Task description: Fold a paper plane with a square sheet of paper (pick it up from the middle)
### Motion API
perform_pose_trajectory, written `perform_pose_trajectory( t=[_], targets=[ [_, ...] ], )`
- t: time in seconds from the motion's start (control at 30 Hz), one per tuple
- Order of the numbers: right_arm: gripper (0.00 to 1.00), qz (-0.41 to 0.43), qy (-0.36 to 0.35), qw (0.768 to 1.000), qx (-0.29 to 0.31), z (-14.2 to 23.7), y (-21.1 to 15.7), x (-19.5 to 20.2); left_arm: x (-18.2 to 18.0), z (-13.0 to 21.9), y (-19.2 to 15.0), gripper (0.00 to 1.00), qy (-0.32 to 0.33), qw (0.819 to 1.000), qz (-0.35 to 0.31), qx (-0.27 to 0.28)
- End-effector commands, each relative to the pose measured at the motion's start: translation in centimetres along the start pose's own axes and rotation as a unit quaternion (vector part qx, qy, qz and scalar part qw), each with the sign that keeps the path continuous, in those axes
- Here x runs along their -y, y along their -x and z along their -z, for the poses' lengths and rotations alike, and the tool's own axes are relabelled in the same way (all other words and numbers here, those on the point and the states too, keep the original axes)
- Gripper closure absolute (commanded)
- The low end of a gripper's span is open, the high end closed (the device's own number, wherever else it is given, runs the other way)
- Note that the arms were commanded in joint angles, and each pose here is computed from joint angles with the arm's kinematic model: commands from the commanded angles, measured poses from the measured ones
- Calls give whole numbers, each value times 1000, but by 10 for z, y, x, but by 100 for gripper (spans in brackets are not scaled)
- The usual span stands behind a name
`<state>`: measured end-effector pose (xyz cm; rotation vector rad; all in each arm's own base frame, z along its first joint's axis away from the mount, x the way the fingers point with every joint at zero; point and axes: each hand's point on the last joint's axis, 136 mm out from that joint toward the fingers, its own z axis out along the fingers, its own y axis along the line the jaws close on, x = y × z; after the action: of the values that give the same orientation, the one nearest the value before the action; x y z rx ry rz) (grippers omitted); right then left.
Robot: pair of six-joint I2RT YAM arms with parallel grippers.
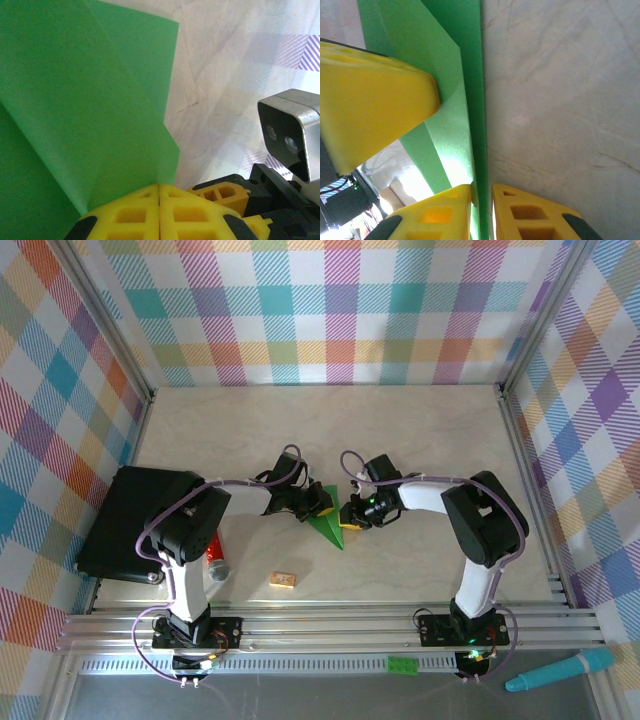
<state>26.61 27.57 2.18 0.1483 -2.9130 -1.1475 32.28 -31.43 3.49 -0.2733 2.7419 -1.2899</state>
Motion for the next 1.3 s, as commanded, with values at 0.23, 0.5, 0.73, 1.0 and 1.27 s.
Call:
perform_pose_trajectory(
  t=[0.23, 0.5, 0.73, 1.0, 1.27],
  targets=[
    [81, -11, -5, 1000, -27, -9, -10, 11, -11, -5, 2, 93, 18, 1000, 1, -6],
    [81, -15, -11, 999, -31, -11, -12, 15, -16, -8, 0, 93, 26, 1000, 2, -11],
    [81, -4, -9, 1000, -11, -2, -6, 7, -24, -9, -2, 93, 37, 999, 6, -15],
    [75, 6, -31, 996, 87, 41, 21, -1, -34, -12, -4, 93, 53, 998, 14, -7],
    [74, -4, -20, 992, 125, 63, 33, 2, -28, -17, 9, 93, 34, 997, 50, 46]
  ],
)
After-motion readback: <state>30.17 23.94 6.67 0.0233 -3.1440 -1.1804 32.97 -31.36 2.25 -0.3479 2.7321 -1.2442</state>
